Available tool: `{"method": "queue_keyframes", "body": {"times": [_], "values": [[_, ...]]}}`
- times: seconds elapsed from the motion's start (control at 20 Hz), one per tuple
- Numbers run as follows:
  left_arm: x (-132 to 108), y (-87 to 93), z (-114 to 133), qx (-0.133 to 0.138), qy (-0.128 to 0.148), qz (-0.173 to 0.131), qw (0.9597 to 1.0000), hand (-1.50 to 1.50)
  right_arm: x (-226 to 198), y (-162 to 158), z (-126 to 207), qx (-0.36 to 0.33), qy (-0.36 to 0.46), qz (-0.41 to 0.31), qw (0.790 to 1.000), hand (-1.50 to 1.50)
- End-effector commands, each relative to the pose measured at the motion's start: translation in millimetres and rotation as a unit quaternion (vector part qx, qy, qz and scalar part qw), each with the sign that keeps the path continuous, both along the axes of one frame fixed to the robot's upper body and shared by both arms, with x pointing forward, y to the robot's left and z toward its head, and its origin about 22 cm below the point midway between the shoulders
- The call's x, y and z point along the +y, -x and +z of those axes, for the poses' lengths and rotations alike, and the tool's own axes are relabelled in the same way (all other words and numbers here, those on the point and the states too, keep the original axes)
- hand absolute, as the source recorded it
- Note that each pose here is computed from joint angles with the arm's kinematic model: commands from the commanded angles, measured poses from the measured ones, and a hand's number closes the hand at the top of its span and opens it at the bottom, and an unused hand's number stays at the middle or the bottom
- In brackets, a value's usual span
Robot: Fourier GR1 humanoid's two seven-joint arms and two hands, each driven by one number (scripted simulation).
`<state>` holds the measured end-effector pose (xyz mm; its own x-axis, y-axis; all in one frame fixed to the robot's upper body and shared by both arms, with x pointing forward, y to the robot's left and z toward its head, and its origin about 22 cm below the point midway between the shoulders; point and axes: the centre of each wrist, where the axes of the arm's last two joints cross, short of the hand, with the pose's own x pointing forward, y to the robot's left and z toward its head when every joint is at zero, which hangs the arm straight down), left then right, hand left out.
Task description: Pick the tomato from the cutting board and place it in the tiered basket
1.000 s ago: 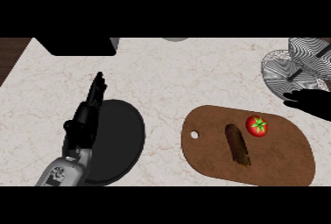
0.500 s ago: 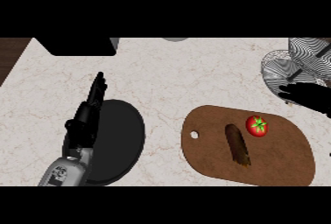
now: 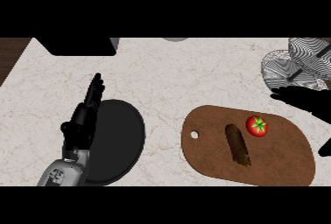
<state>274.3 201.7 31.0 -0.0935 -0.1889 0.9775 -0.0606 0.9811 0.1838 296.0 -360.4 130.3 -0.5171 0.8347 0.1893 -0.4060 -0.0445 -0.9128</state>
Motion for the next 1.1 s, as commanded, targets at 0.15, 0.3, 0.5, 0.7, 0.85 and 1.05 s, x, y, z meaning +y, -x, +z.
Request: {"method": "queue_keyframes", "body": {"times": [0.15, 0.3, 0.5, 0.7, 0.85, 1.05], "values": [[-3, -9.8, 6, -0.001, -0.001, -0.001, 1.0, 0.0, 11, -2, -22, 0.021, -0.016, 0.022, 0.999, -1.5], [8, 18.7, -8, -0.005, -0.003, 0.004, 1.0, 0.0, -2, -7, -6, 0.025, -0.021, 0.023, 0.999, -1.5], [2, -5.9, 8, 0.001, -0.002, -0.007, 1.0, 0.0, 1, -5, -12, 0.031, -0.02, 0.03, 0.999, -1.5], [-3, 3.1, 7, 0.006, 0.005, 0.002, 1.0, 0.0, 33, -19, -16, 0.051, -0.004, 0.02, 0.998, -1.5], [-6, -5.2, -15, 0.004, -0.006, 0.002, 1.0, 0.0, 36, -14, -38, 0.044, -0.014, 0.026, 0.999, -1.5], [-16, 3.8, -4, 0.002, 0.007, 0.003, 1.0, 0.0, 28, -22, -42, 0.053, -0.014, 0.023, 0.998, -1.5]]}}
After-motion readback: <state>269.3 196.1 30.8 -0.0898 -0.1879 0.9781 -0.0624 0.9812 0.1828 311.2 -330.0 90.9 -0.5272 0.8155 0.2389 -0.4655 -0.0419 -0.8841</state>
